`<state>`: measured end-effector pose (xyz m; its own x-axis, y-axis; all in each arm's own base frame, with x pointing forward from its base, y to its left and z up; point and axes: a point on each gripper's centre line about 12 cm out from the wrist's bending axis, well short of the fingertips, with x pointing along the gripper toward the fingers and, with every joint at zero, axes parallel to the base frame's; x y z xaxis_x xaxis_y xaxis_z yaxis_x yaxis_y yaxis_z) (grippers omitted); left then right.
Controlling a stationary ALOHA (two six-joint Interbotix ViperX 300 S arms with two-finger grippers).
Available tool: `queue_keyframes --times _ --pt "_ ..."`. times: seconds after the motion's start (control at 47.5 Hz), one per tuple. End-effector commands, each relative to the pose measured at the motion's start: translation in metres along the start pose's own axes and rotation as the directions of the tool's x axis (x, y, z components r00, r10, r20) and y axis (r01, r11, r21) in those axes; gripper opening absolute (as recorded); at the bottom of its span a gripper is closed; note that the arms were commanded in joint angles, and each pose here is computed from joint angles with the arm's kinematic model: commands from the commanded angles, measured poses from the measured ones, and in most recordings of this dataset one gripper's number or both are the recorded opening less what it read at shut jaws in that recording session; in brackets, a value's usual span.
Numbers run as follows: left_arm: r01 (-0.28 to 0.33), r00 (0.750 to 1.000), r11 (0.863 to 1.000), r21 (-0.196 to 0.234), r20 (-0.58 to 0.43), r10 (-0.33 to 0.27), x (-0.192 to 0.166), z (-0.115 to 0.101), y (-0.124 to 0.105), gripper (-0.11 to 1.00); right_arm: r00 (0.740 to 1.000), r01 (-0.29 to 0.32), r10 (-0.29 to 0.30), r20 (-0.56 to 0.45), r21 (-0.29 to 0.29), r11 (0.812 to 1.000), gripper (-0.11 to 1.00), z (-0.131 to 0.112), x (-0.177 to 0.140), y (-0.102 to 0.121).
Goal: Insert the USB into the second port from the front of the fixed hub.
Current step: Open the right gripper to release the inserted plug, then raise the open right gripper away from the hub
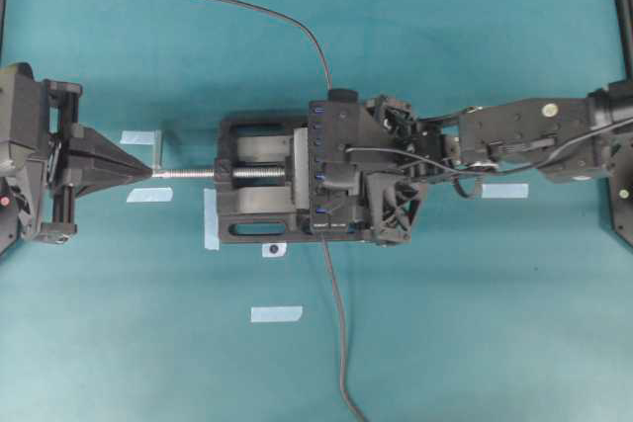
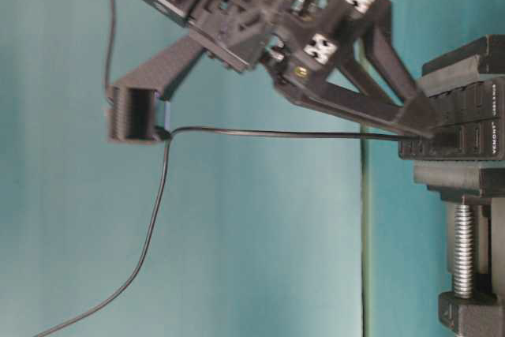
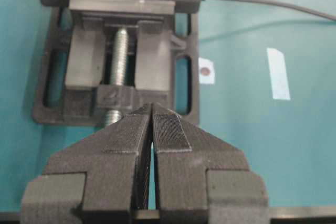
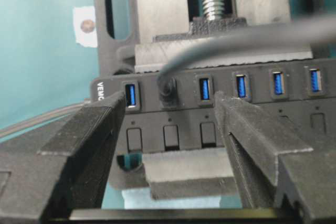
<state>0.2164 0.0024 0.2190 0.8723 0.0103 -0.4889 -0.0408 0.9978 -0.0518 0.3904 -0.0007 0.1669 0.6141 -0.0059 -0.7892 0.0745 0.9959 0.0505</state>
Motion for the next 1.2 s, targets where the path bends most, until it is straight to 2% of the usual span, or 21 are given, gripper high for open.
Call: queue_keyframes --times 0.0,0.464,1.18 --pt "0.001 1.000 1.000 0.001 0.020 -0.001 -0.001 0.006 0.000 0.00 0.999 -0.003 0.002 0.052 0.009 1.000 0.80 0.010 -0.017 0.000" --pt "0.001 1.000 1.000 0.001 0.021 -0.001 -0.001 0.006 0.000 0.00 0.994 -0.009 0.008 0.107 0.010 1.000 0.80 0.004 -0.041 -0.001" --pt "0.001 1.000 1.000 0.001 0.021 -0.001 -0.001 0.006 0.000 0.00 0.994 -0.009 0.008 0.107 0.009 1.000 0.80 0.003 -0.042 -0.001"
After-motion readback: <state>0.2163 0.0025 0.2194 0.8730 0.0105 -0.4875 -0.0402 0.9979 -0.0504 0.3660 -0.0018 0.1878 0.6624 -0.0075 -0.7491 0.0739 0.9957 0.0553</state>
